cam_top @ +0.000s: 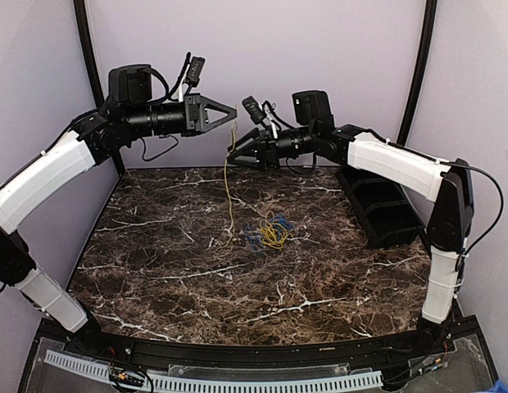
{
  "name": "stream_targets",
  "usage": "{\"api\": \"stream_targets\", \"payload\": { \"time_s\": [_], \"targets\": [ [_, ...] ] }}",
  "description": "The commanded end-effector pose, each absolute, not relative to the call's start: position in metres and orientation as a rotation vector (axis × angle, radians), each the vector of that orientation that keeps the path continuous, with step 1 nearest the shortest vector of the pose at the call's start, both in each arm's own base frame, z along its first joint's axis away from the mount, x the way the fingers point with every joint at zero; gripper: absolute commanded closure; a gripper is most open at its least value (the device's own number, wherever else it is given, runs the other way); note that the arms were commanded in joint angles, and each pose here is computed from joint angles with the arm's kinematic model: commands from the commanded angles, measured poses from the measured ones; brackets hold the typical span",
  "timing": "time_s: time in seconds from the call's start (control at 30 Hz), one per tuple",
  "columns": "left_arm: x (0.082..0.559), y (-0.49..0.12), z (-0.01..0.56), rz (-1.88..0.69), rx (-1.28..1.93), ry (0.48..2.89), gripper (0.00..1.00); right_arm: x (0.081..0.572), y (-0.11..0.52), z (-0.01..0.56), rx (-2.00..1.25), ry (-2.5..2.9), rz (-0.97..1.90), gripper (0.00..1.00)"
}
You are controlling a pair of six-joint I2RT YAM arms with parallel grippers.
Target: Untangle the cables
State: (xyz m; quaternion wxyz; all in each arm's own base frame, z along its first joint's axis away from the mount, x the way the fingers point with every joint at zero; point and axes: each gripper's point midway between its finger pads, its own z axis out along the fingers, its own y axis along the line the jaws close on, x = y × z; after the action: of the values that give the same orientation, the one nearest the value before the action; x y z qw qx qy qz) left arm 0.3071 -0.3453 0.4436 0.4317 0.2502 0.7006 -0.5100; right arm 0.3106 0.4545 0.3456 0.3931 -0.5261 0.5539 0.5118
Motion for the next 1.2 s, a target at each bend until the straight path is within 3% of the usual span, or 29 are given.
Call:
{"api": "stream_targets", "payload": {
  "time_s": [0.0,0.23,0.37,0.5,0.9,1.17],
  "targets": [
    [0.294,-0.337,0.47,-1.283,0.629,1.662,1.0,0.298,0.454,0.332,-1.432,1.369,1.254,0.46],
    [0.291,-0.333,0.468,-1.276,0.619,1.673,1.0,0.305,0.413,0.307,-1.487,1.468,1.004,0.37],
    [0.291,-0.334,0.459,-1.287,0.619,1.686,1.0,0.307,0.401,0.31,-1.435,1.533,0.962,0.25],
    [0.287,-0.338,0.455,-1.338,0.624,1.671,1.0,0.314,0.403,0.321,-1.382,1.541,0.949,0.02],
    [0.28,-0.338,0.458,-1.381,0.631,1.647,1.0,0.319,0.443,0.358,-1.356,1.375,1.035,0.01],
    [0.28,-0.339,0.466,-1.408,0.619,1.61,1.0,0.287,0.459,0.366,-1.447,1.256,1.274,0.01]
  ]
}}
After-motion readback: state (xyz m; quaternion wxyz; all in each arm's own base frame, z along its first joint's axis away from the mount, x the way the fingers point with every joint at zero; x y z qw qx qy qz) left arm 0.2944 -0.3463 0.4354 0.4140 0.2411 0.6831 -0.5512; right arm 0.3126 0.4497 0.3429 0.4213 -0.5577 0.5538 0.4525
